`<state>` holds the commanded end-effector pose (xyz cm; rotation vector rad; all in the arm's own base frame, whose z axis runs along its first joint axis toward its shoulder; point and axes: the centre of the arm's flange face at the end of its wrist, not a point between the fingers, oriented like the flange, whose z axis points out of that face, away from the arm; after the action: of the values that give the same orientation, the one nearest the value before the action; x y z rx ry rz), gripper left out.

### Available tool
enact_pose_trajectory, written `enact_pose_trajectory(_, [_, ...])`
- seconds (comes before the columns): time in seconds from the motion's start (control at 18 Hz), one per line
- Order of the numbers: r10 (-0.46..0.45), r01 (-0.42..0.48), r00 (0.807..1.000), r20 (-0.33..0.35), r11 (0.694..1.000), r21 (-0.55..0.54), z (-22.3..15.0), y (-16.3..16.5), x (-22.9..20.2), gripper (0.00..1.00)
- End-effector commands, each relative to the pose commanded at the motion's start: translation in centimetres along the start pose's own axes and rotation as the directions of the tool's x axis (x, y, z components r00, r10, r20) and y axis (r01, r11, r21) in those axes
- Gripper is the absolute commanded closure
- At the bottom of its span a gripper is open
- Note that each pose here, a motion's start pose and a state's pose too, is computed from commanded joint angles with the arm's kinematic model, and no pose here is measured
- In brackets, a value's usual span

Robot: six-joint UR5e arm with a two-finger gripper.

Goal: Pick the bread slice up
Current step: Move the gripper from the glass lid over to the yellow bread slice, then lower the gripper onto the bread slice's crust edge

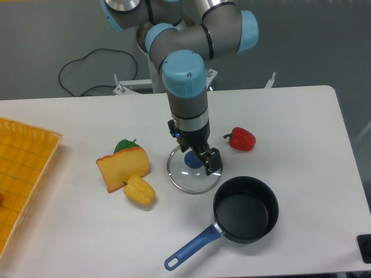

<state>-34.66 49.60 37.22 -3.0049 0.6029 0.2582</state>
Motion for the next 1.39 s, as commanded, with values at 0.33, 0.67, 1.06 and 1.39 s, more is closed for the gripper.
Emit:
enact_pose_trajectory(0.33, [0.006, -0.006, 1.000, -0.024, 1.000, 0.006, 1.1, -1.9, 1.7, 0.00])
enact_pose_trajectory(0.67, [-0.012, 0.014, 0.999, -0.038, 0.998, 0.054, 0.2, -7.5, 6.6, 0.00])
enact_pose_trajectory(1.06, [0.006, -0.002, 0.998, -0.056, 0.998, 0.066, -0.7, -14.0, 13.9, 0.00])
enact_pose_trajectory(1.39, [0.085, -0.088, 0.995, -0.050, 0.995, -0.047, 1.5, -14.6, 20.6, 0.00])
